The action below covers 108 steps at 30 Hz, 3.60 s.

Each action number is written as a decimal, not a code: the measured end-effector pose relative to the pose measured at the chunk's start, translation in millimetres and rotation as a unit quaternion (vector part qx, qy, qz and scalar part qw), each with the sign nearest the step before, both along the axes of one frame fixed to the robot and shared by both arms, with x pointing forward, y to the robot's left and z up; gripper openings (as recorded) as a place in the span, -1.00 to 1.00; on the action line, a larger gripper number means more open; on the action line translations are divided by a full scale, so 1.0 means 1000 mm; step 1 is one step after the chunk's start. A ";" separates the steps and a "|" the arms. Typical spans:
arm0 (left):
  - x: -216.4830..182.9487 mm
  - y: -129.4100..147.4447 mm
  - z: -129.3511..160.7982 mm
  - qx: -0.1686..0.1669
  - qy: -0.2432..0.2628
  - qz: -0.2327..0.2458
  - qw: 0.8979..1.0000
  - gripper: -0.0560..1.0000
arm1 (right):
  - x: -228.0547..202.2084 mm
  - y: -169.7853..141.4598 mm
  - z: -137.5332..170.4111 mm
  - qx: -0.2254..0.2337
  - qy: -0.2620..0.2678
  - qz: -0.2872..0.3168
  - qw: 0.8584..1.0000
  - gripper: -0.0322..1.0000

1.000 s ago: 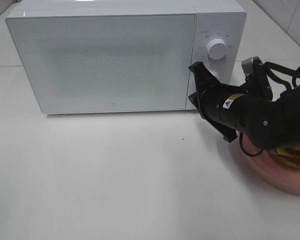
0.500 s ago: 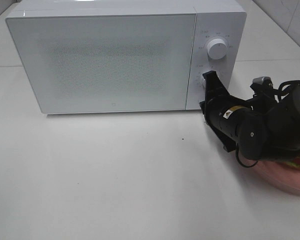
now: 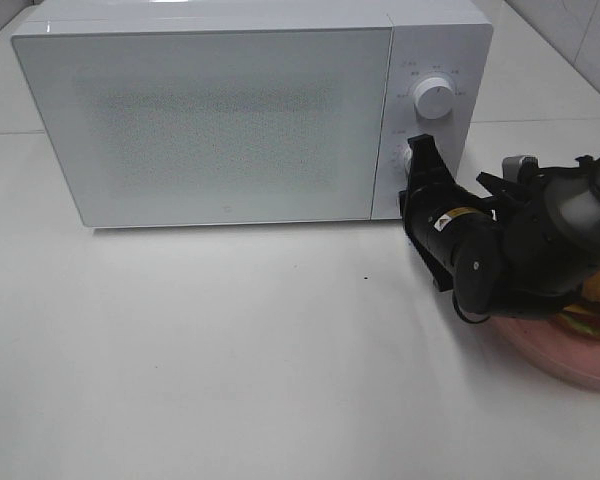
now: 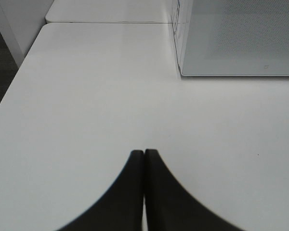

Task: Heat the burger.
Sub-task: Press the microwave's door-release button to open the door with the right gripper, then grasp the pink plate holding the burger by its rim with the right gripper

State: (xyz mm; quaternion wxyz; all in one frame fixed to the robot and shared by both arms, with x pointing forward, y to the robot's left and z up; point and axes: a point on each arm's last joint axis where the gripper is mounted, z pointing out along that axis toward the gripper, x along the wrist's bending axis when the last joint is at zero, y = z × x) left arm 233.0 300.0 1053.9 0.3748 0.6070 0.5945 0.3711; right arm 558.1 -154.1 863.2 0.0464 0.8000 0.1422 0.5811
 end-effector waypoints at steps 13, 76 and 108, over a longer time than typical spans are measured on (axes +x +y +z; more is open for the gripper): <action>0.000 0.000 0.000 0.000 0.000 0.000 1.000 -0.89 | 0.006 0.000 0.000 0.002 0.013 -0.016 1.000 -0.94; 0.000 0.000 0.000 0.000 0.000 0.000 1.000 -0.89 | -0.013 -0.017 0.030 -0.107 0.007 0.098 0.989 -0.87; 0.000 0.000 0.000 0.000 0.000 0.000 1.000 -0.89 | -0.052 0.004 0.052 -0.478 -0.122 0.430 0.757 -0.68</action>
